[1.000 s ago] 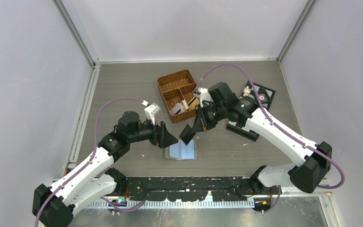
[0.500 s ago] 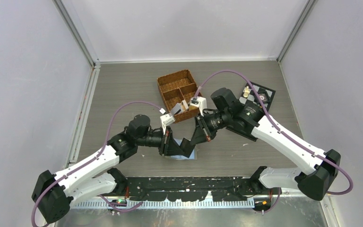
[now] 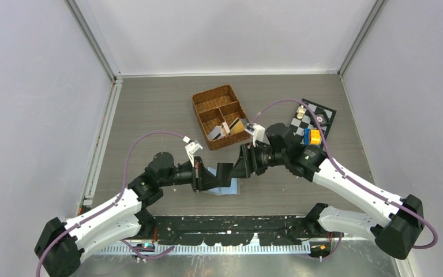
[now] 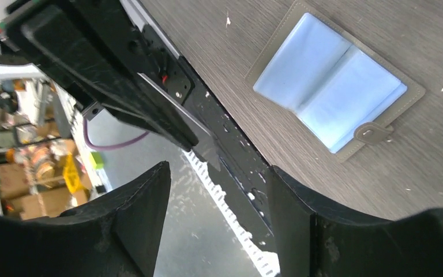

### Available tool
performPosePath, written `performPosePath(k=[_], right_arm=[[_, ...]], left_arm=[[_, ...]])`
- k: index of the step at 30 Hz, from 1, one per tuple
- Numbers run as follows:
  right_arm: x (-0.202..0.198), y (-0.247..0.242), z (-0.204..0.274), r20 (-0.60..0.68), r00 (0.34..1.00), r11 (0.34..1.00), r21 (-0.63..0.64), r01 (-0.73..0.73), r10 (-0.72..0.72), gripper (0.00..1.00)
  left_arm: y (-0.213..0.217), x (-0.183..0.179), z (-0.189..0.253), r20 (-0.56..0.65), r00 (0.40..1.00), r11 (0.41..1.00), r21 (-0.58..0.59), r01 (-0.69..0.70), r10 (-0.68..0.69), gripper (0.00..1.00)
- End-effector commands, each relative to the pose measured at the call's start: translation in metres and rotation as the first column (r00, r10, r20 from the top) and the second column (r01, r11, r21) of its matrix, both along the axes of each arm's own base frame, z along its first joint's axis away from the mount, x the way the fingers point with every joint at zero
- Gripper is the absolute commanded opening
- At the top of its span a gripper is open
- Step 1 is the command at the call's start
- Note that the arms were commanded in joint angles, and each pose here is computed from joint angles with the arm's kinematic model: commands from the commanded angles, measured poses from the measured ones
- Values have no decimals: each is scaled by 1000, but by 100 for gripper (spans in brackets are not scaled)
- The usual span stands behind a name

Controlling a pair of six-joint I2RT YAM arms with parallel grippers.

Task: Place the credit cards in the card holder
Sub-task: Insert the credit card into the card holder.

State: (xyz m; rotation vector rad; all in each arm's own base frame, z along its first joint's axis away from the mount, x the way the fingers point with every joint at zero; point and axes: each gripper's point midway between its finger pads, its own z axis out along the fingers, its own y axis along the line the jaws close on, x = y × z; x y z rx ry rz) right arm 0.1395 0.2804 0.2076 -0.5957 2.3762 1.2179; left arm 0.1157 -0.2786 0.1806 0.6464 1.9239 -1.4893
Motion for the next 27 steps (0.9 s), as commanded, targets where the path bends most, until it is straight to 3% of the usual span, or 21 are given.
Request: performPosePath(k=[1,8,12,13,16,18,22,27], right_arm=[[19,26,34,-5,993,958,262,118,-121,64],[29,41,45,-47,988,892,425,155,-149,46],[34,41,45,-69,980,870,452,197,-186,9],[39,39,39,-76,974,877,425,226,-214,2],[54,21,0,-112,932,898,252,362,-344,1],[57,10,-25,-125,908,897,150,417,-401,0],[57,7,-58,-169,888,897,49,440,-427,0],[59,14,-87,-224,877,900,-1,436,-426,0]], left_arm=[[-2,14,37,69,994,987,-138,-78,88,0],[-4,13,32,36,996,988,-137,-74,80,0],[-3,16,26,15,995,989,-111,-98,100,0],[-1,19,21,5,993,989,-84,-118,119,7],[12,35,-1,-12,971,969,68,-236,237,38],[29,45,-18,-7,945,928,192,-320,327,53],[53,56,-40,12,898,838,354,-415,440,64],[64,58,-70,-20,873,767,487,-418,488,74]])
